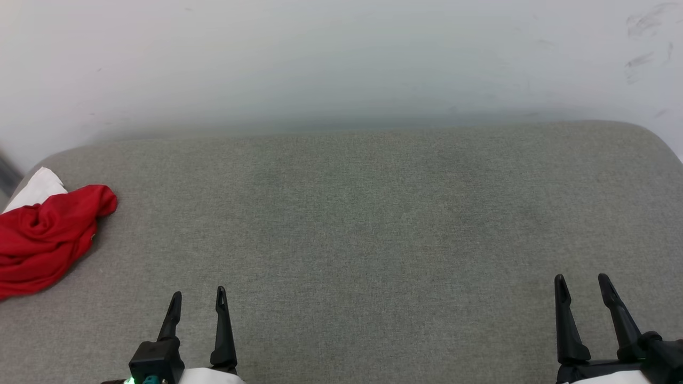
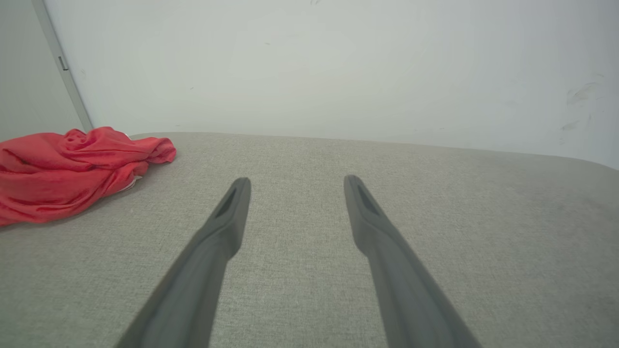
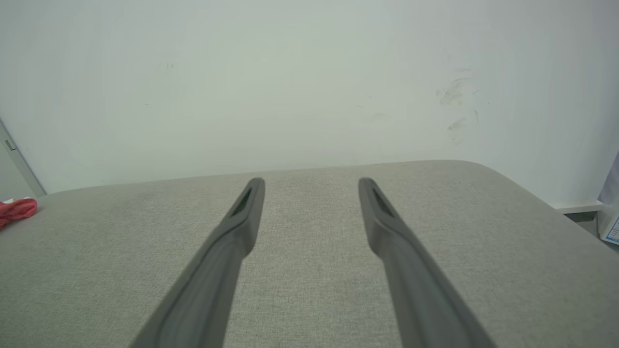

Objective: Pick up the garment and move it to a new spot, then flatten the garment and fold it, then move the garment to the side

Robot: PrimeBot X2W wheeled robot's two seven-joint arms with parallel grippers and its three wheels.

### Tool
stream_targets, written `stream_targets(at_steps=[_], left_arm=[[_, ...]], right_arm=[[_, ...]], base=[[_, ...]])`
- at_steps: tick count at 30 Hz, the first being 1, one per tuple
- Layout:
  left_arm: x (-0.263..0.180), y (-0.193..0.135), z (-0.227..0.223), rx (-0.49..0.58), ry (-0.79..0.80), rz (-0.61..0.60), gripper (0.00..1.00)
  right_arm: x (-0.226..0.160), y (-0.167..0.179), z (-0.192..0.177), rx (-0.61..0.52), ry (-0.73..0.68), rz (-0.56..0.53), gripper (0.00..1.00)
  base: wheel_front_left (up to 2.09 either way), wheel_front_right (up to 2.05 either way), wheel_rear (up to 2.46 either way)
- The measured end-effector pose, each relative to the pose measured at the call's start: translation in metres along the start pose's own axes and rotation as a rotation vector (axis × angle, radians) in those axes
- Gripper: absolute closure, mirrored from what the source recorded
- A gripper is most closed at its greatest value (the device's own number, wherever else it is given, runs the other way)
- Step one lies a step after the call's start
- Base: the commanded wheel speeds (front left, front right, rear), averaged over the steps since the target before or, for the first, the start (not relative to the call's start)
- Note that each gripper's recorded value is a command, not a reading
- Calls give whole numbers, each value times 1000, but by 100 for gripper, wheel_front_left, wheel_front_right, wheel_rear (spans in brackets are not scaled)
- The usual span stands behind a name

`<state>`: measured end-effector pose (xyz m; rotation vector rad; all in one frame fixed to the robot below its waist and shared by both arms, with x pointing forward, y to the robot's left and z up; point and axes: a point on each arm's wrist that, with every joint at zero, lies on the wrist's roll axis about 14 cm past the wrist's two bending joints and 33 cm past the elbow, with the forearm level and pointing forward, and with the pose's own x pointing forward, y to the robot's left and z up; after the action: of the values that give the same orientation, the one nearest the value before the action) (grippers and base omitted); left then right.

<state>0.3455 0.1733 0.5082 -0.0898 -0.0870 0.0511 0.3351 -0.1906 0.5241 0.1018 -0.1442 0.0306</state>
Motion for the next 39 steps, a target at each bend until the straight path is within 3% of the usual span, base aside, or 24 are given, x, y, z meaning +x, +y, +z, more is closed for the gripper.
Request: stream_targets(at_steps=[19,39], left_arm=[[-4,15,0,-4,2,52,0],[-49,87,13,25,-29,309,0]], right_arm=[[6,11,-6,21,15,35,0],[30,89,-24,39,61,284,0]], base=[[0,0,0],[0,0,0]])
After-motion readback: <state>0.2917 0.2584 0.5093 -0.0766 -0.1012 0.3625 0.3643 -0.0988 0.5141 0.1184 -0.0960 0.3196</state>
